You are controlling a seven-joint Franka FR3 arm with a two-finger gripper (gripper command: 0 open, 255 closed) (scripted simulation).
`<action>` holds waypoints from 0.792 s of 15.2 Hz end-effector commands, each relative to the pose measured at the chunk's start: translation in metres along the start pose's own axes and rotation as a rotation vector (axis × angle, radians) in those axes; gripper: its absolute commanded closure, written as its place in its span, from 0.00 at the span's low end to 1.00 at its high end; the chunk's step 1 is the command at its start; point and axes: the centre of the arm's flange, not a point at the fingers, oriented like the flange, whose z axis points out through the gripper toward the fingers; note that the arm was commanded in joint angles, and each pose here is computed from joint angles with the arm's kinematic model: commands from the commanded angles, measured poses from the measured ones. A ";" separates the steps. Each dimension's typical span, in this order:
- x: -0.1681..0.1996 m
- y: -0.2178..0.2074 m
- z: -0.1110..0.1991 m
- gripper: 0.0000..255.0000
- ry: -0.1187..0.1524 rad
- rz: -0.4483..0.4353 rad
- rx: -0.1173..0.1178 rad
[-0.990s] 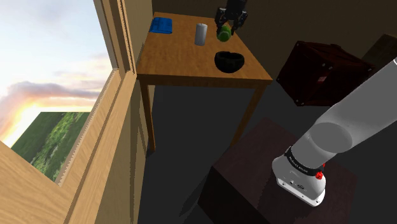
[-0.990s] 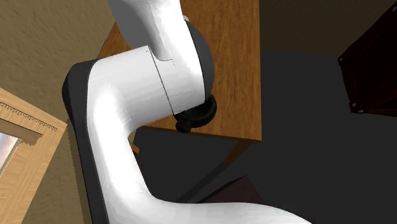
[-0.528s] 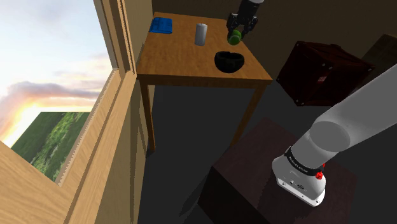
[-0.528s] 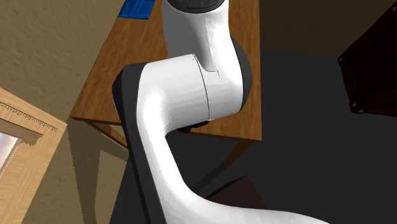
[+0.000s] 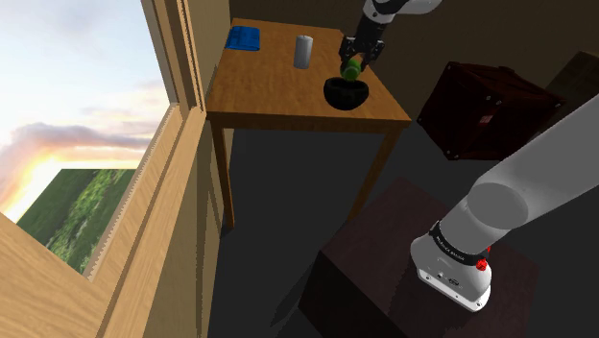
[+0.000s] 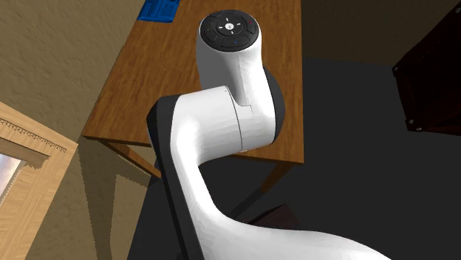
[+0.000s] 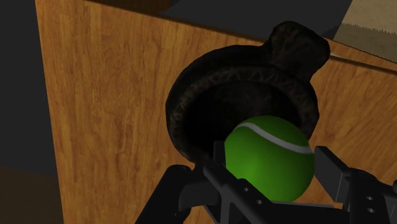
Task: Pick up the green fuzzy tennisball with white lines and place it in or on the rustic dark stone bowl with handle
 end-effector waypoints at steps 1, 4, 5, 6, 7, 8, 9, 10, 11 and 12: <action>-0.001 0.000 0.010 1.00 0.001 0.000 0.000; -0.003 0.001 0.016 1.00 0.001 0.000 0.000; -0.003 0.001 0.016 1.00 0.001 0.000 0.000; -0.003 0.001 0.016 1.00 0.001 0.000 0.000; -0.003 0.001 0.016 1.00 0.001 0.000 0.000; -0.003 0.001 0.016 1.00 0.001 0.000 0.000; -0.003 0.001 0.016 1.00 0.001 0.000 0.000; -0.003 0.001 0.016 1.00 0.001 0.000 0.000; -0.003 0.001 0.016 0.00 0.001 0.000 0.000; -0.003 0.001 0.016 0.00 0.001 0.000 0.000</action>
